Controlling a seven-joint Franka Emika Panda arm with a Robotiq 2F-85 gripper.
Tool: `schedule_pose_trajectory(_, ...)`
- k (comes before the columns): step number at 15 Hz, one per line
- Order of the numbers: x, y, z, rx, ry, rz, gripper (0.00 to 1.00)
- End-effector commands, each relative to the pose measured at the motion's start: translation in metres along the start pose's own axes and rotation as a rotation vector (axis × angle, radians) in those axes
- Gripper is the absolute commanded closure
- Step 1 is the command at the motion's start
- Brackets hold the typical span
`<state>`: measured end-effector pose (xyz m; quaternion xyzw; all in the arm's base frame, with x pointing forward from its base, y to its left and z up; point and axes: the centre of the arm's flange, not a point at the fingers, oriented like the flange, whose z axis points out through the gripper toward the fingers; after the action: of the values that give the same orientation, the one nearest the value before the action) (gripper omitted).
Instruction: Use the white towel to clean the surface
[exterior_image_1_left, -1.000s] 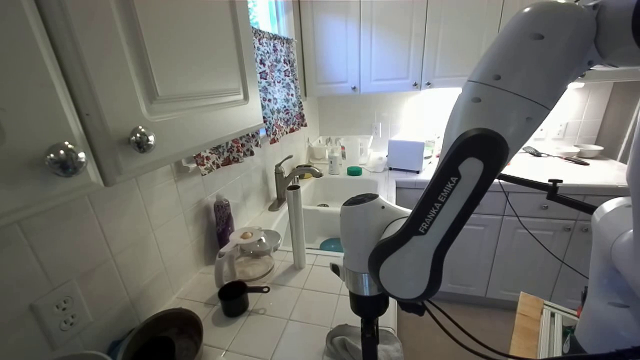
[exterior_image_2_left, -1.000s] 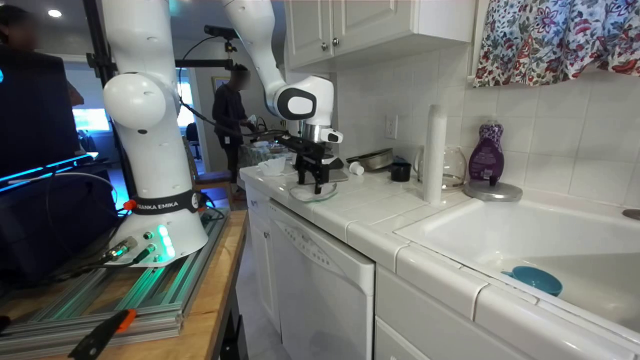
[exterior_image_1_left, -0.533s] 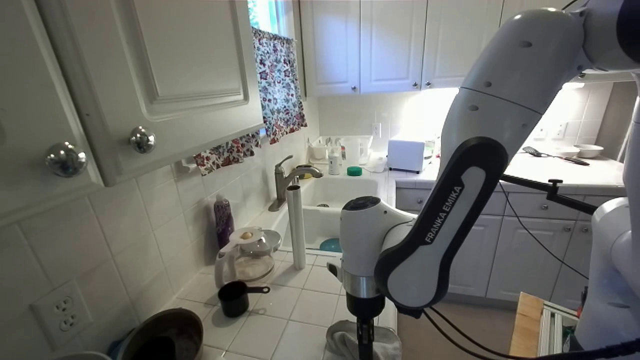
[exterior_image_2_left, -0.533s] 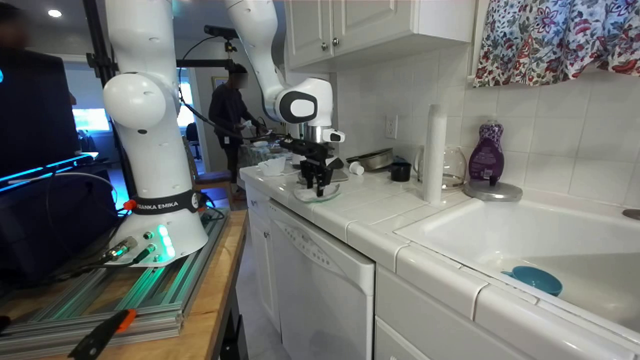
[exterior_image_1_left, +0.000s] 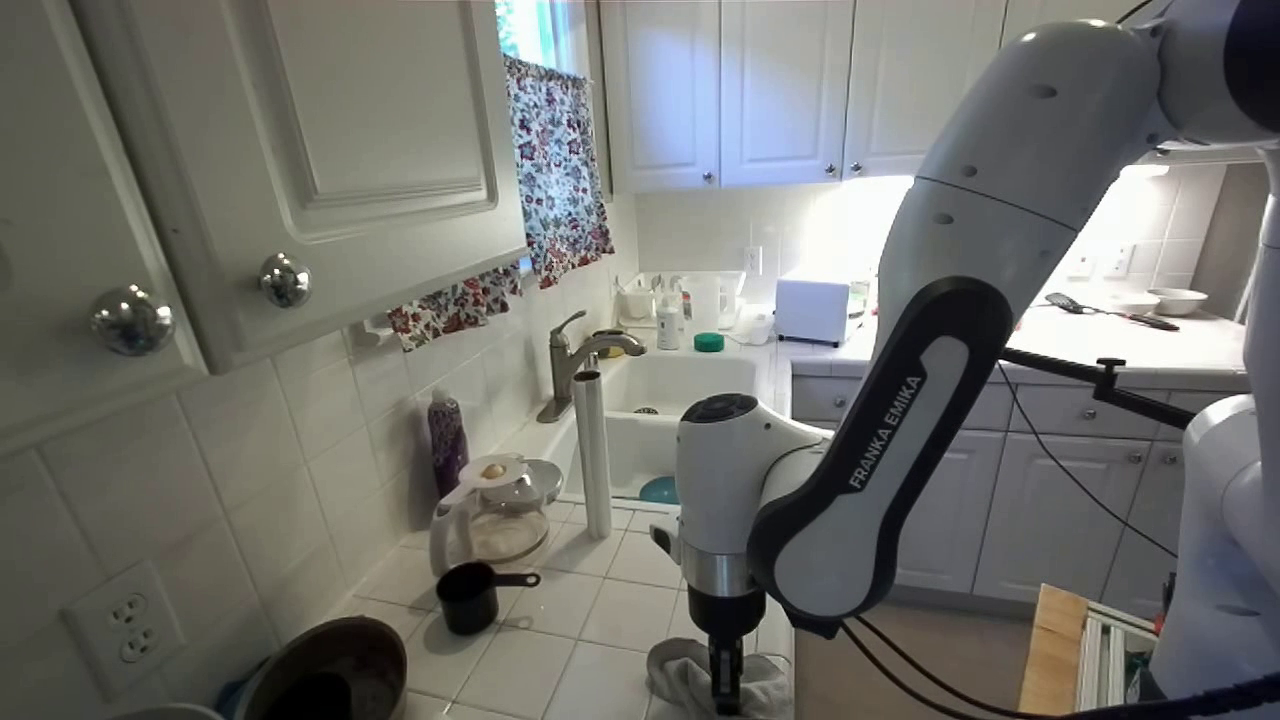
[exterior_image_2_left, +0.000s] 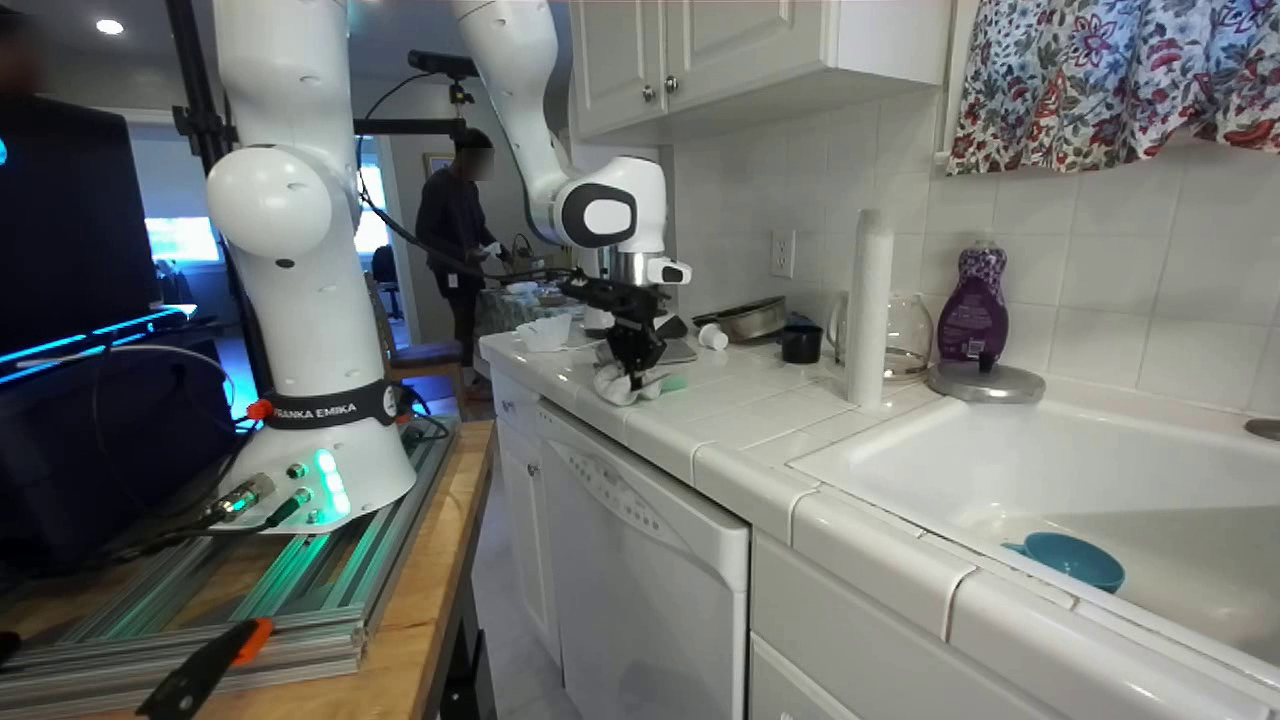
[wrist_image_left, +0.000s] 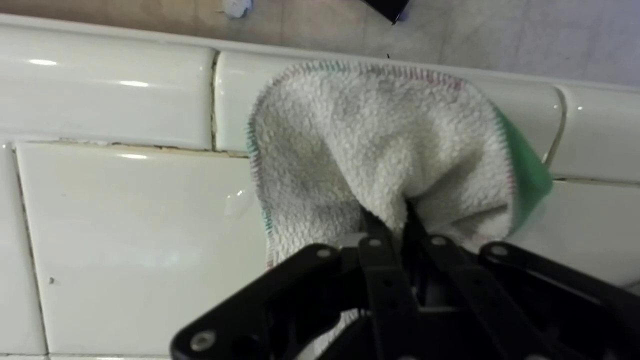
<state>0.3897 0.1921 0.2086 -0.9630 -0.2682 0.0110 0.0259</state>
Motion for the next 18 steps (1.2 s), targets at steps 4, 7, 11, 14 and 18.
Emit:
schedule_pose_trajectory(4,0.004,0.079,0.009,0.083,0.104,0.132,0.97)
schedule_pose_trajectory(7,0.023,0.114,0.009,0.101,0.14,0.177,0.97)
schedule_pose_trajectory(11,0.079,0.109,0.012,0.107,0.174,0.128,0.97)
schedule_pose_trajectory(14,0.115,0.077,0.019,0.109,0.163,0.024,0.97)
schedule_pose_trajectory(18,0.129,0.042,0.024,0.091,0.15,-0.115,0.97)
